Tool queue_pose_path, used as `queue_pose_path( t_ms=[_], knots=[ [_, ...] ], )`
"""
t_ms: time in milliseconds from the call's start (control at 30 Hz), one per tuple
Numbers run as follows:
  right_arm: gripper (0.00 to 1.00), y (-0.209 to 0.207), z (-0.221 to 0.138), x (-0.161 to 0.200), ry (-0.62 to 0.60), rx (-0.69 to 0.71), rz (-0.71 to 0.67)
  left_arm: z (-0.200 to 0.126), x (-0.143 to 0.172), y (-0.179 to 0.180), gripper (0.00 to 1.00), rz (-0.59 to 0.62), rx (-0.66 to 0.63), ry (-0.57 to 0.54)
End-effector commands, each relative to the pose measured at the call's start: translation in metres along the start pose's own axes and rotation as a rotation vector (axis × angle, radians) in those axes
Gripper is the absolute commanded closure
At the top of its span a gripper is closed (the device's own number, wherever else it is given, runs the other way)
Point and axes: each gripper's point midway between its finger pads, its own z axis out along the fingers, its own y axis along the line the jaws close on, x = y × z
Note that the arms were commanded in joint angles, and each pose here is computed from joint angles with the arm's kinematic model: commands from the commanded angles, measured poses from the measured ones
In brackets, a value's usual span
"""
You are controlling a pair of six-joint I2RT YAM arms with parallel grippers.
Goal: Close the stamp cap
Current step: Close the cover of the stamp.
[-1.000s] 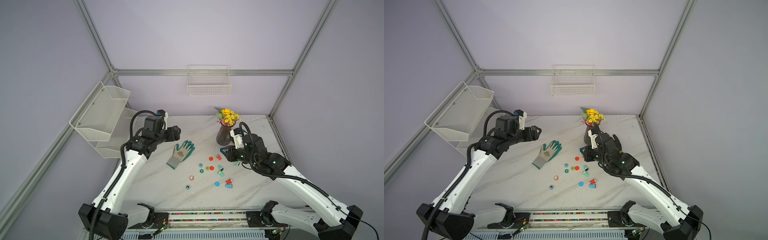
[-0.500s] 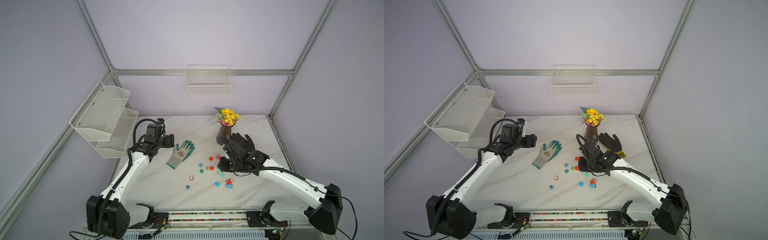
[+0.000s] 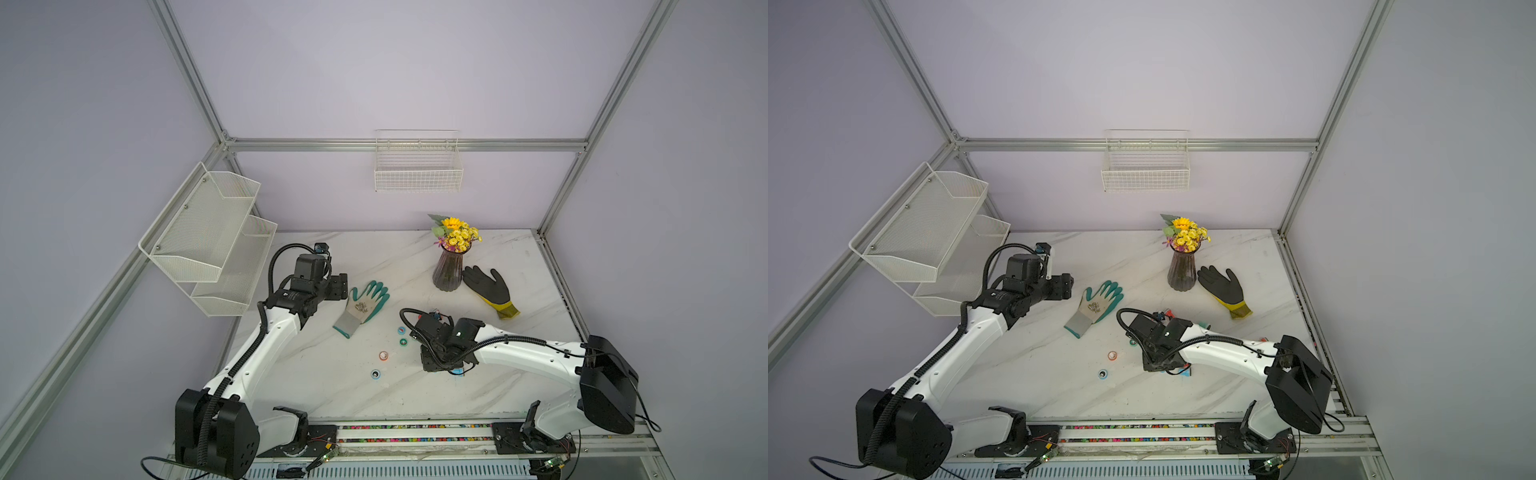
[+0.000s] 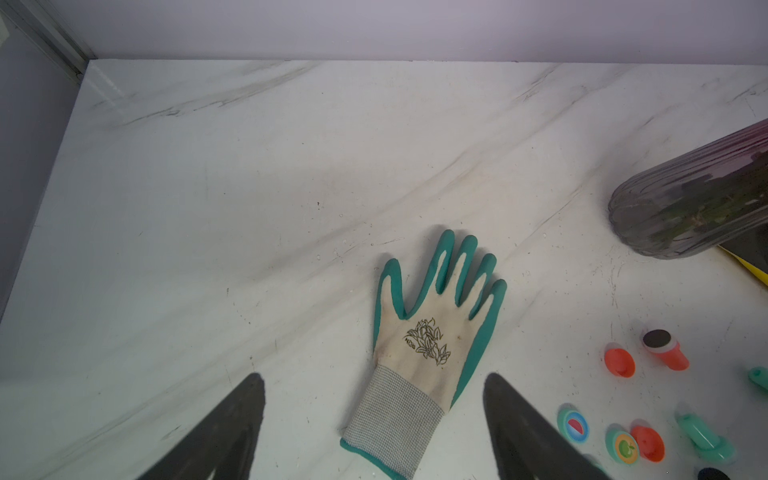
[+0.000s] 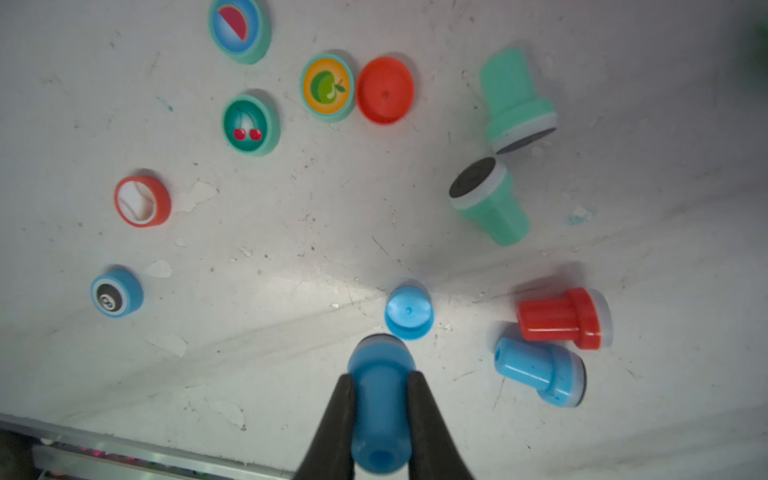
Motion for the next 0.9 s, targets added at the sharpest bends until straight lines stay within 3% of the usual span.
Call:
queue_pose_path(
  t_ms=[0,867],
  knots=[
    [1.00,-0.004,0.010,-0.002,-0.022,0.029,0.032,-0.014,-0.026,-0.001,0.18,-0.009,0.009,-0.092],
    [1.00,-0.011,0.027,0.009,0.023,0.067,0.023,-0.011,-0.022,-0.004,0.18,0.004,0.024,-0.070]
  ],
)
